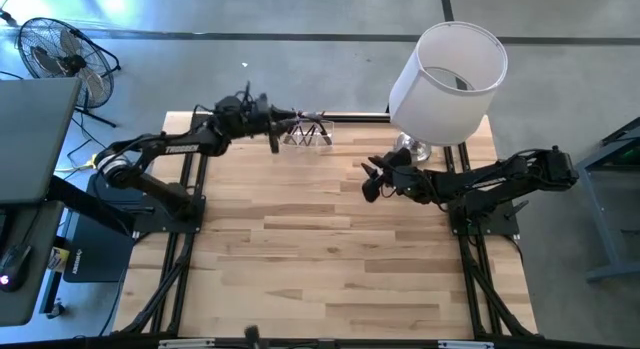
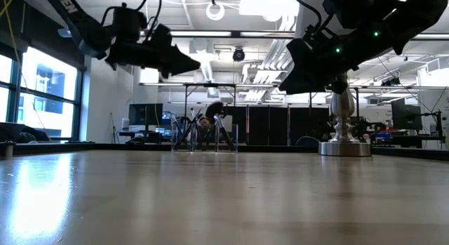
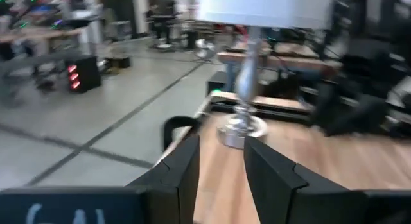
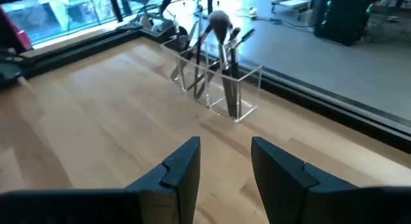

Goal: Put items in baskets/containers
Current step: Return to Home Position

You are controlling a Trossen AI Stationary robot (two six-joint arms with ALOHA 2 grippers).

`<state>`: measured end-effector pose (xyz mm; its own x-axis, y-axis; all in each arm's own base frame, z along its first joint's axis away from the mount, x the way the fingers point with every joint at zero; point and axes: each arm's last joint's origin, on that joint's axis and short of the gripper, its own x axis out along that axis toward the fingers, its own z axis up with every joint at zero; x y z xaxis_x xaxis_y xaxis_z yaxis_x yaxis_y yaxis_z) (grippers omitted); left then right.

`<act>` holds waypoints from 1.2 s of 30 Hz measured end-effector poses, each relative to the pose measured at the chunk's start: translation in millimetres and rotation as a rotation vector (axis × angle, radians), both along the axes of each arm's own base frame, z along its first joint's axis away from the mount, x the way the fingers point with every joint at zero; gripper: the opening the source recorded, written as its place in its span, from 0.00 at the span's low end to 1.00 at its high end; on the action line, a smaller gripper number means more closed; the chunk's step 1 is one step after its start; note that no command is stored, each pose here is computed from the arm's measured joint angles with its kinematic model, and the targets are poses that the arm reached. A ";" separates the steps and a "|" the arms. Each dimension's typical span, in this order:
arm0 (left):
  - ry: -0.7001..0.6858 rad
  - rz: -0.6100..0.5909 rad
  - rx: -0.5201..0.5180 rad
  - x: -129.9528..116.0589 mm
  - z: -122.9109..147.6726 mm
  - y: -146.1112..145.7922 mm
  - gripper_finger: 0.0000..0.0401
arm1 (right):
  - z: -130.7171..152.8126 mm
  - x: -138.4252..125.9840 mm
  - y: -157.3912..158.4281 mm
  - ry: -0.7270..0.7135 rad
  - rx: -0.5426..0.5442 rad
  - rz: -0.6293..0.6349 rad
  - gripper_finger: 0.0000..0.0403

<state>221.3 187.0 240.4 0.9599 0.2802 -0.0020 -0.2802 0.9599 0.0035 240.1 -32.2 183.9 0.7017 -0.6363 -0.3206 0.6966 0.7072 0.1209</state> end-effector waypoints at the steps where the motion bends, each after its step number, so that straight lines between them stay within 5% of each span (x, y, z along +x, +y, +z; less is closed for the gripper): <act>1: 0.011 -0.029 0.026 5.0 0.4 -7.0 0.29 | -0.3 0.0 0.3 0.004 0.002 0.008 0.33; 10: 0.087 -0.156 0.031 52.3 -6.7 -89.0 0.03 | -11.1 -1.1 8.5 0.107 0.120 0.228 0.27; 17: 0.091 -0.138 -0.057 66.8 -8.7 -145.0 0.01 | -15.9 -1.5 26.8 0.198 0.122 0.461 0.04; 20: 0.114 -0.149 -0.059 68.8 -11.0 -166.6 0.00 | -16.1 -1.3 34.5 0.214 0.109 0.533 0.02; 30: 0.273 -0.111 -0.099 56.1 -18.6 -218.4 0.00 | -19.4 -5.8 56.6 0.262 0.181 0.760 0.01; 36: 0.227 -0.039 -0.129 11.7 -11.8 -230.3 0.00 | -8.4 -20.0 62.1 0.289 0.167 0.758 0.01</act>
<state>233.0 -43.3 228.6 0.9408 0.2267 -0.2519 -0.2492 0.9666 -0.0607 220.1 29.9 175.5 0.7965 0.0487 -0.6027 0.0573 0.9862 0.1555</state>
